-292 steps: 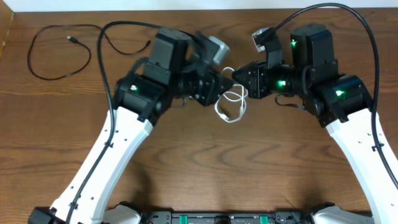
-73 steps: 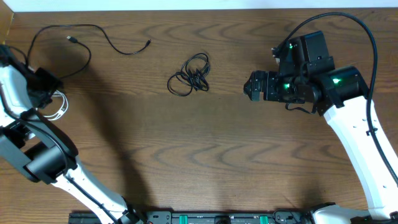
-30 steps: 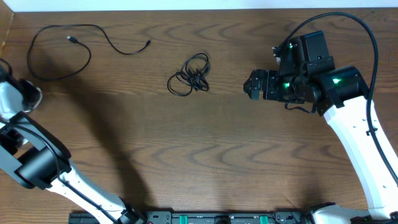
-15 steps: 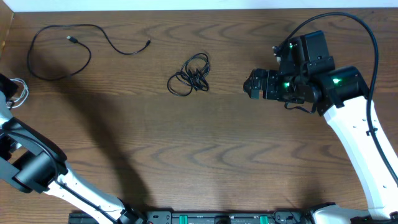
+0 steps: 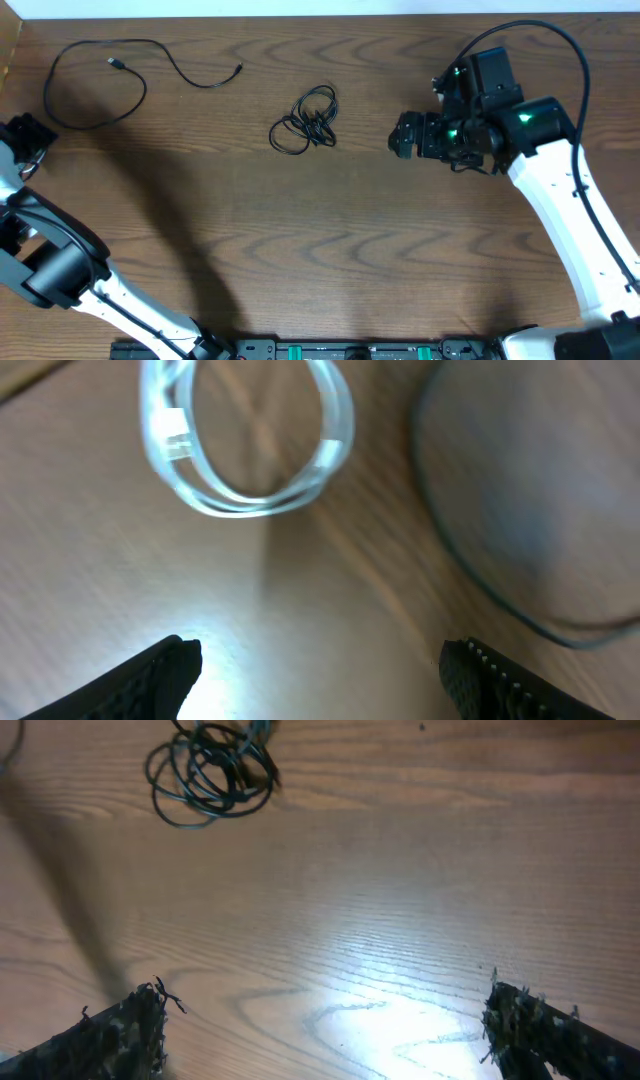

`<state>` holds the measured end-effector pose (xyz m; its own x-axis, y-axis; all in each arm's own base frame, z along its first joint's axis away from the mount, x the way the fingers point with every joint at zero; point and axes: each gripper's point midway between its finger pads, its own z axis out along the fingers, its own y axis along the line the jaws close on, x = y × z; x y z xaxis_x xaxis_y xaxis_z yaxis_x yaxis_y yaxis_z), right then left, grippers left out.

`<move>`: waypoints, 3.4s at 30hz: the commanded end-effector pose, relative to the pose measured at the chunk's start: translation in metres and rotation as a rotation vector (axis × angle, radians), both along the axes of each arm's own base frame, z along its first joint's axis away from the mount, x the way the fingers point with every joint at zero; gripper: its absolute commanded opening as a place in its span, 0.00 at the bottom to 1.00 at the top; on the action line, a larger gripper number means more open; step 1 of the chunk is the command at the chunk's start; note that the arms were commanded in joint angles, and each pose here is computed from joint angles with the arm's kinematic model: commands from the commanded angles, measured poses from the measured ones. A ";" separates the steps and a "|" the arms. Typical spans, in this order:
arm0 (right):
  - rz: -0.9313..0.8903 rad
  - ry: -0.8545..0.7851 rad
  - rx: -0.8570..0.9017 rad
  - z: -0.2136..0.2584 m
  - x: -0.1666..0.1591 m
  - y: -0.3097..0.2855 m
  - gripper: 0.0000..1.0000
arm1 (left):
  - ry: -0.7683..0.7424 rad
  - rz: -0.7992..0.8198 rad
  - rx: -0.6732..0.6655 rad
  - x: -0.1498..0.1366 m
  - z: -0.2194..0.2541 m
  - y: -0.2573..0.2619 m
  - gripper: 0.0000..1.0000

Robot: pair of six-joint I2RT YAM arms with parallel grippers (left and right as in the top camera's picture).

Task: Untangle cables
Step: 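Open the left gripper and lift it off the white cable, then move the left gripper to the small black coil and grasp it, then grasp the black coil with the right gripper and pull apart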

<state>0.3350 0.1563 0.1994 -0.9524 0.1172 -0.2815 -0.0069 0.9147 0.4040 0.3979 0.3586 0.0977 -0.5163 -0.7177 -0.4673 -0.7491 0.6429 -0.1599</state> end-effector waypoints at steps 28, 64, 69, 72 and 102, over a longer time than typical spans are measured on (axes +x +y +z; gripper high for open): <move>-0.008 0.176 -0.055 -0.037 -0.014 -0.006 0.99 | 0.304 -0.676 -0.401 0.024 -0.004 -0.471 0.82; -0.009 0.168 -0.052 -0.037 -0.012 -0.006 0.99 | 0.068 -0.849 -0.698 0.024 0.078 -0.545 0.07; 0.013 0.138 0.013 -0.031 -0.005 0.006 0.99 | -0.009 -0.981 -0.718 -0.005 0.129 -0.562 0.07; 0.029 0.113 0.058 -0.026 0.000 0.014 0.99 | -0.046 -1.023 -0.707 -0.018 0.151 -0.570 0.07; 0.000 0.021 -0.109 -0.049 0.029 0.010 0.64 | -0.140 -1.310 -1.225 -0.085 0.248 -0.634 0.08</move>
